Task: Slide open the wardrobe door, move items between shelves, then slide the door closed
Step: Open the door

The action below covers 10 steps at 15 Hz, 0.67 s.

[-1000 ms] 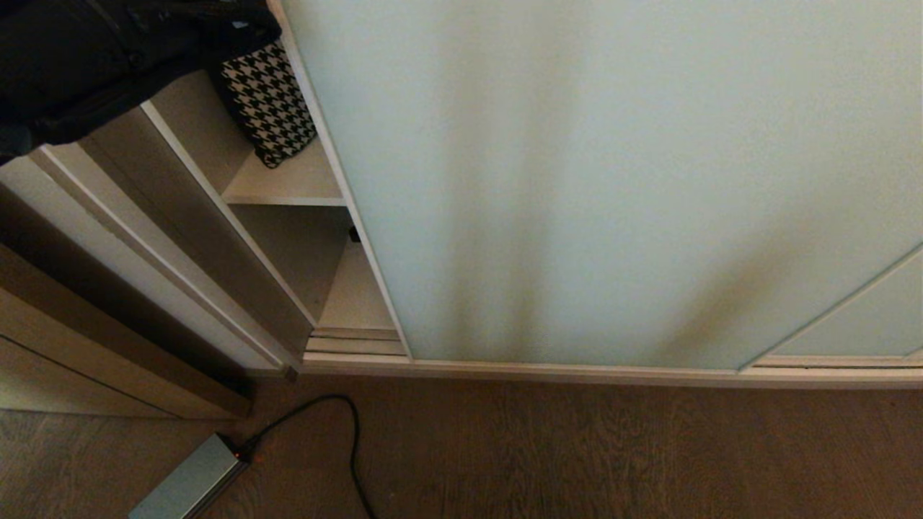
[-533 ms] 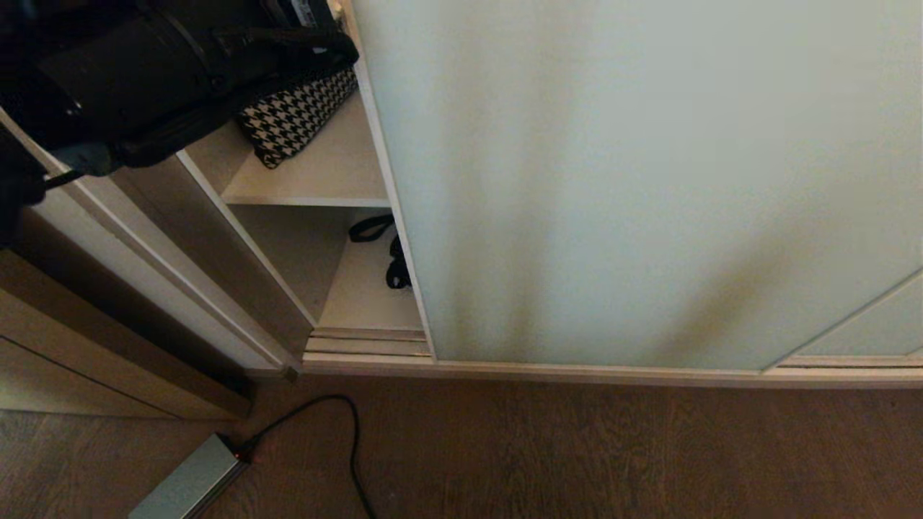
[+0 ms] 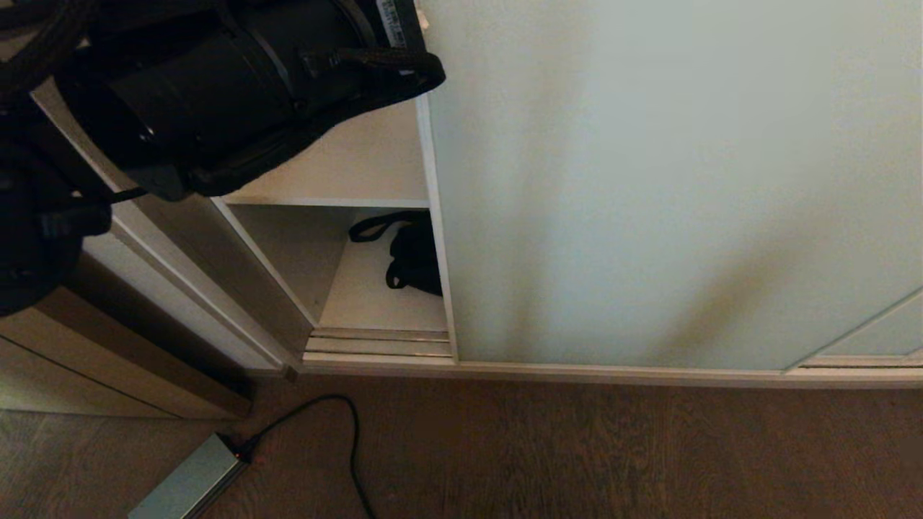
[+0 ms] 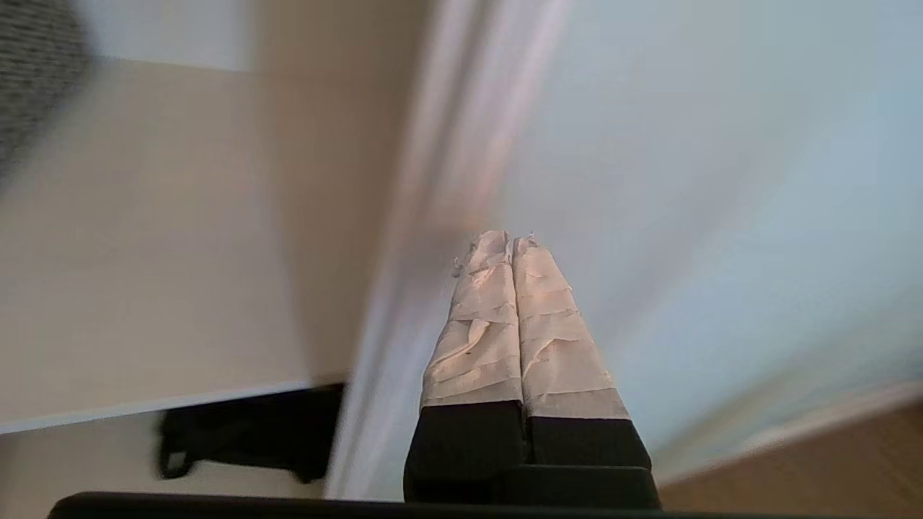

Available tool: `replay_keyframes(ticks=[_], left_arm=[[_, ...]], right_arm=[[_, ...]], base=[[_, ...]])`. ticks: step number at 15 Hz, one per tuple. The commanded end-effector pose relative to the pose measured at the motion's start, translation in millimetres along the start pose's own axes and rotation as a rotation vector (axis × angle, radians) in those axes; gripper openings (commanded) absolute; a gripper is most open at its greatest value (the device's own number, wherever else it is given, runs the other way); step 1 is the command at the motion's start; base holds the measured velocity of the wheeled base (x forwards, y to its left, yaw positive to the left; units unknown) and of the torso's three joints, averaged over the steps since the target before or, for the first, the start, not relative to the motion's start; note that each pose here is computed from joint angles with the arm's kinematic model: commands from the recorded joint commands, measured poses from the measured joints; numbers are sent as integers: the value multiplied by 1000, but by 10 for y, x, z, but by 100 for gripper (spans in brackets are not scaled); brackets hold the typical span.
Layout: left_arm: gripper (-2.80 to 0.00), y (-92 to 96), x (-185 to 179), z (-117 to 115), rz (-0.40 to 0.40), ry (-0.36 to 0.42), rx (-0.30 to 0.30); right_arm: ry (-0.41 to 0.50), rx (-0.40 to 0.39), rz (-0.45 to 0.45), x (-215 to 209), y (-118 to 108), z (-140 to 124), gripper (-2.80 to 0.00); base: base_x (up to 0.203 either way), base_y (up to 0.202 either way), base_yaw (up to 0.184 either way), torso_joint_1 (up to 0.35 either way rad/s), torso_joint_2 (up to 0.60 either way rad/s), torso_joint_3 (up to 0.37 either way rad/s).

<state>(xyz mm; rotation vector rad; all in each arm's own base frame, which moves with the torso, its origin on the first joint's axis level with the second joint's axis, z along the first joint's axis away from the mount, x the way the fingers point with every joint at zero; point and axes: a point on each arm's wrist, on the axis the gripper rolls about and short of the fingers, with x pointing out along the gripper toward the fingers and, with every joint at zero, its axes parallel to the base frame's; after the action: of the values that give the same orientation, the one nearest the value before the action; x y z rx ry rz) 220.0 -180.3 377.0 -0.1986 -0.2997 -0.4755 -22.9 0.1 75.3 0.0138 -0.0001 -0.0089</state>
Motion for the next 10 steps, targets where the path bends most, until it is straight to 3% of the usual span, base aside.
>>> replay_keyframes(ticks=[1,6,10], left_arm=[[-280,-154,64,-71,-42,12,-10],[-280,-359,-17,-25,-91,6,-40],[-280,-203,-670,544,-83,-90,-88]], right_arm=[[-1,0,0,0,0,0,-280],[0,0,0,0,0,0,-280],[1,0,0,1,0,-4,-280]], base=[[0,0,0,0,0,0],[0,0,0,0,0,0],[0,0,0,0,0,0]])
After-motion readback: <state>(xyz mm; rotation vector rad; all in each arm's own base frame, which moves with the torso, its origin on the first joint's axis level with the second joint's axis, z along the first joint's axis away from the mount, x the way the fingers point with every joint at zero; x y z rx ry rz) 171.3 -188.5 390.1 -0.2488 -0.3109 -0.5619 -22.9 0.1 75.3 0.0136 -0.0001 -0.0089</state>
